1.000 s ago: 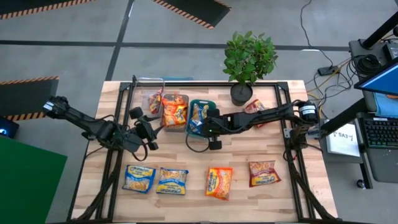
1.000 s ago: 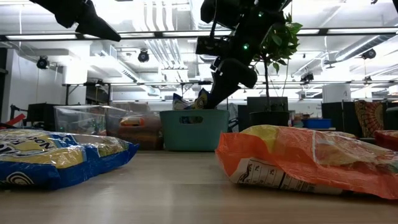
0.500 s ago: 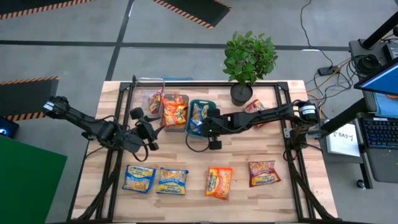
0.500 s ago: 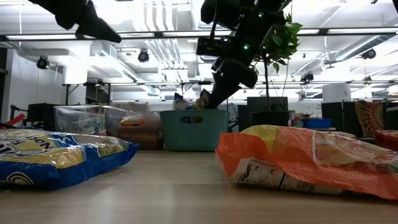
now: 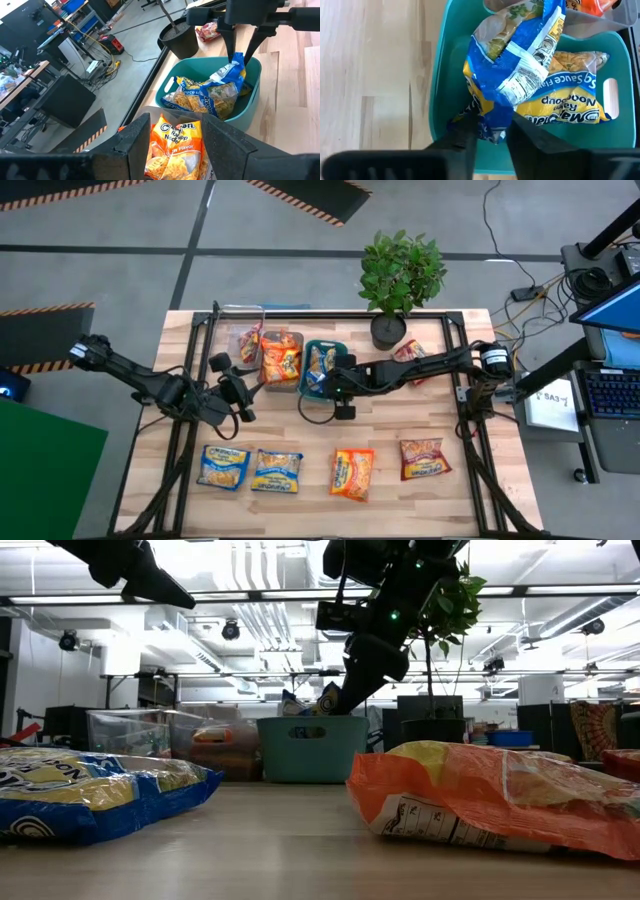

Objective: Sort Maruchan noodles
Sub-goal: Put the blue noodle pack into the green bin, then put the red noodle pack into the transparent bin

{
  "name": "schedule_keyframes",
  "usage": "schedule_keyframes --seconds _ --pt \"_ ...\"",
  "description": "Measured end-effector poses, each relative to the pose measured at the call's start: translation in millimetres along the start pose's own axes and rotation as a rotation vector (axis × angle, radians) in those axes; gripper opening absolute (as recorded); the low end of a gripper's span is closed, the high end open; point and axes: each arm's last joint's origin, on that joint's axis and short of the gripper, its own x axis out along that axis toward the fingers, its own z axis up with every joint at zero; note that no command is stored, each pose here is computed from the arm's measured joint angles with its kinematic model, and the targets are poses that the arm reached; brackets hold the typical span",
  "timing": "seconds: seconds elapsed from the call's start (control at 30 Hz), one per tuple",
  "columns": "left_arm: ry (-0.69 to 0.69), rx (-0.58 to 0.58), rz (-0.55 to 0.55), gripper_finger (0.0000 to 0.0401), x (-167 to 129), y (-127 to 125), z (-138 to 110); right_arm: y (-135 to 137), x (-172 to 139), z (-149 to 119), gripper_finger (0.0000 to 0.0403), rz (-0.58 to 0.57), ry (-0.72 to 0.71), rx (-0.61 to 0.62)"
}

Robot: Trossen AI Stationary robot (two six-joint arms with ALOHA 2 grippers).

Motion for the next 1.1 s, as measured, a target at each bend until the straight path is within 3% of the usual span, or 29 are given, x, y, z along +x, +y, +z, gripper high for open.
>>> schedule_keyframes --seconds 0.23,0.47,0.63,0.83,1.1 --pt "0.0 0.0 0.0 0.0159 0.0 0.0 0.0 -3.1 -9.5 8.8 0.0171 0.002 0.011 0.06" --pt "0.0 0.0 0.0 0.0159 0.0 0.0 0.0 -4.8 -38.0 31.5 0.021 0.015 0.012 0.072" --pt "0.0 -0.001 0.0 0.0159 -0.1 0.1 0.0 -1.1 -57.1 48.2 0.0203 0.026 -0.042 0.07" --pt "0.001 -0.005 -0.014 0.0159 -0.1 -0.3 0.0 4.5 -82.6 60.2 0.0164 0.046 -0.04 0.084" --pt "-0.016 0.003 -0.021 0.0159 0.0 -0.7 2.5 5.5 -109.2 46.9 0.0099 0.059 0.032 0.109"
